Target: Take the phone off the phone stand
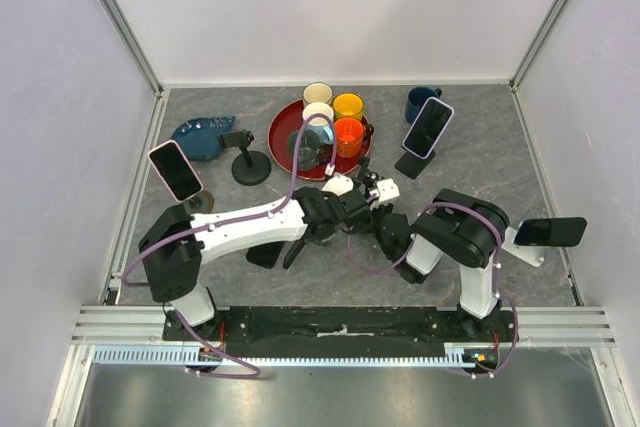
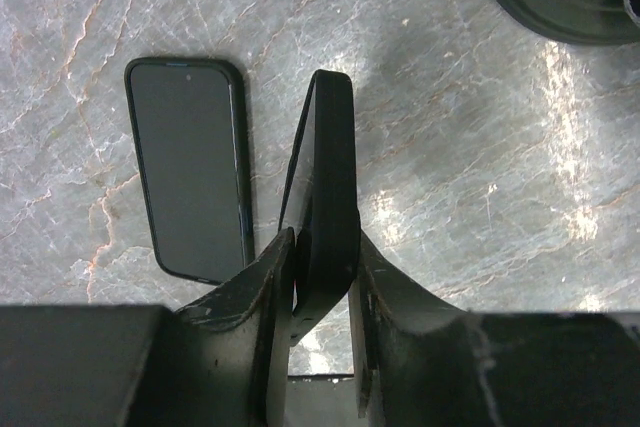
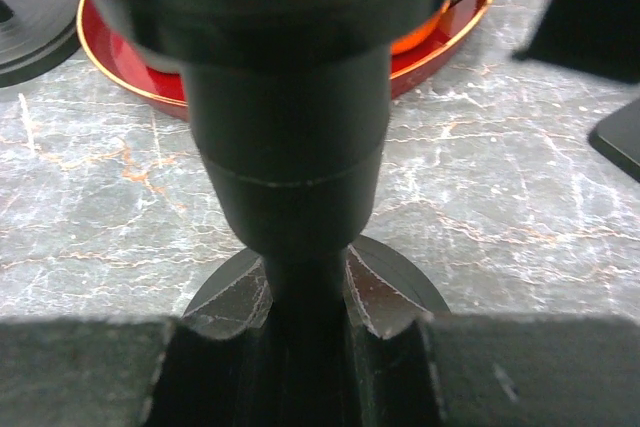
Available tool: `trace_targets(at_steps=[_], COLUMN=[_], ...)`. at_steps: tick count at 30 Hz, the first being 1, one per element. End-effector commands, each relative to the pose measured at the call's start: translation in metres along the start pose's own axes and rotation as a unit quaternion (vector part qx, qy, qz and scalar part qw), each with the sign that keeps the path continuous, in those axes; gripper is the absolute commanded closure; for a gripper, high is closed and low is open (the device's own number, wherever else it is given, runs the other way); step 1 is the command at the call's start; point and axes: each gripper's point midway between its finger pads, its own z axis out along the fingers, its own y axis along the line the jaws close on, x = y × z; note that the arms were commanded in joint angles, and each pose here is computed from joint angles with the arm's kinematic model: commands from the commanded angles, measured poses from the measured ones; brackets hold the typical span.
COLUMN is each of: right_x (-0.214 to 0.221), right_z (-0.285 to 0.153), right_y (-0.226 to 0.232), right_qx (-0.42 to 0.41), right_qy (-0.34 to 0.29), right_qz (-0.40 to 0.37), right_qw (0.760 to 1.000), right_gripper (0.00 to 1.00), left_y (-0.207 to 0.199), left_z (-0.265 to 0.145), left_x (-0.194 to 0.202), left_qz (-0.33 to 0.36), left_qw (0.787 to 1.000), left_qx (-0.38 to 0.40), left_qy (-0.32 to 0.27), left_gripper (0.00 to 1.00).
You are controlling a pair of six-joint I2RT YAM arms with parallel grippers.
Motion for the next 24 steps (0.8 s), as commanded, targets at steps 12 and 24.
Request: trace_targets(at_steps=[12,24], right_x=[-0.055,-0.054], right_z=[-0.016,-0.017], right_y=[-0.041,-0.045], right_qx=[0.097,0.105], right_qy=[-0.117,-0.117], right_qz=[0.092,0.095], right_qw=[0.984,0.983], right_gripper=[1.0,1.0], left_y=[-0.023,0.032], left_z=[0.048,0.058], left_x=[0.002,0.032], left_qz=[-0.001,0.025], left_qw=[0.999,0.987], left_qx=[-0.052,-0.155], left_qy=[0.004,0.034], left_gripper=[0.85,0.98])
